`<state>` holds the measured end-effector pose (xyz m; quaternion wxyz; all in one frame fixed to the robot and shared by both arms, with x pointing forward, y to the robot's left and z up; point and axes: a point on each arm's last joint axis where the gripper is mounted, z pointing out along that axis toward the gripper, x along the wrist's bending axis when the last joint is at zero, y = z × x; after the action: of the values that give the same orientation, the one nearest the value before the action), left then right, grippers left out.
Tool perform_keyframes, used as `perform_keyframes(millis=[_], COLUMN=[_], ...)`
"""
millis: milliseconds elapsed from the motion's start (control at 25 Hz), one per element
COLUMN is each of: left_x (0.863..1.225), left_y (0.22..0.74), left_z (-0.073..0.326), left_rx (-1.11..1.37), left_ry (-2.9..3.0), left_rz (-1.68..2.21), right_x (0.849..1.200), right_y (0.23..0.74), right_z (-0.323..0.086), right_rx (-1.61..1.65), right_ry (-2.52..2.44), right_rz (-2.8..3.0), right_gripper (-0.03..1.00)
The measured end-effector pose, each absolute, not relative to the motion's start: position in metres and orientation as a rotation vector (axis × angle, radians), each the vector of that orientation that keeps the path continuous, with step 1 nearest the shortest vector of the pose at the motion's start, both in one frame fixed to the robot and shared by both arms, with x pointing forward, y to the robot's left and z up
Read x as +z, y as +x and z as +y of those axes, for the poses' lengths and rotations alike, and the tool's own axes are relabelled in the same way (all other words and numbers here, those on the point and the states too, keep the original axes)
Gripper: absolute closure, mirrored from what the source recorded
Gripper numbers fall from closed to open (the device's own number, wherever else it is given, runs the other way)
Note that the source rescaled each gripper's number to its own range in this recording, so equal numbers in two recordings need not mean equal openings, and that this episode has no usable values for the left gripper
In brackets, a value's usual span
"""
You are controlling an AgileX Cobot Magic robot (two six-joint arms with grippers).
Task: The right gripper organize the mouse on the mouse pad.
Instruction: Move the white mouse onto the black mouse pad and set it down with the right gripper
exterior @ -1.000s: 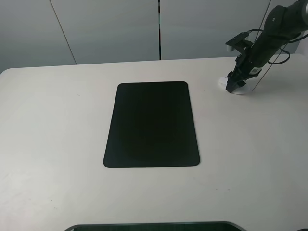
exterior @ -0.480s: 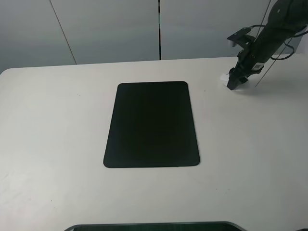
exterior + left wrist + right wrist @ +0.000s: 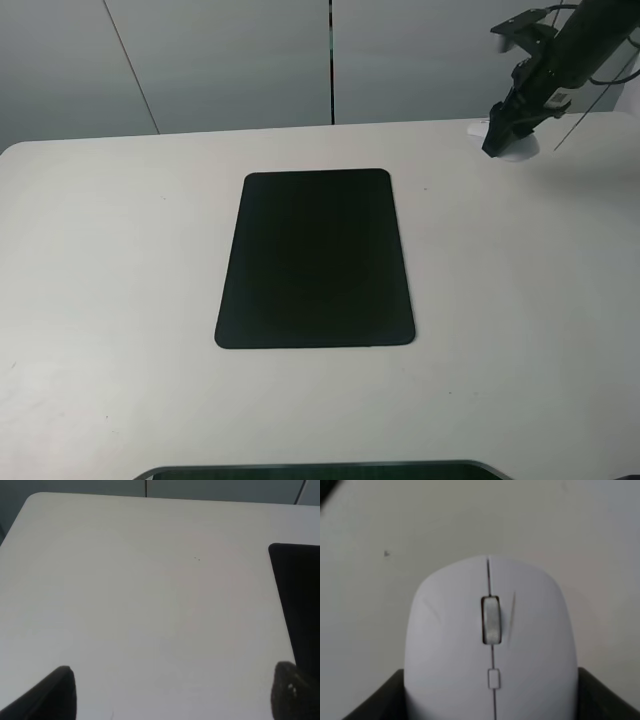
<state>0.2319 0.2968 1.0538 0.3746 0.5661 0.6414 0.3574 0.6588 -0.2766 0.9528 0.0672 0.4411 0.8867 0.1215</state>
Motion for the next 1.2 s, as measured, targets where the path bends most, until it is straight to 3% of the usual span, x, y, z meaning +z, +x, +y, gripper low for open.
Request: perform_keyframes(millis=[520, 1200], left_x=[1.054, 1.054], left_y=[0.232, 0.232], left_z=[0.297, 0.297], left_rx=[0.915, 0.915], left_ry=[1.449, 1.449], left_rz=[1.642, 1.642], right_x=[1.028, 1.032], right_y=[0.621, 0.574], right_z=[-0.224, -0.093], right_rx=[0.426, 0.545], right_ry=[1.358, 1.651], right_rz=[2.650, 2.540], right_gripper=[0.97, 0.97])
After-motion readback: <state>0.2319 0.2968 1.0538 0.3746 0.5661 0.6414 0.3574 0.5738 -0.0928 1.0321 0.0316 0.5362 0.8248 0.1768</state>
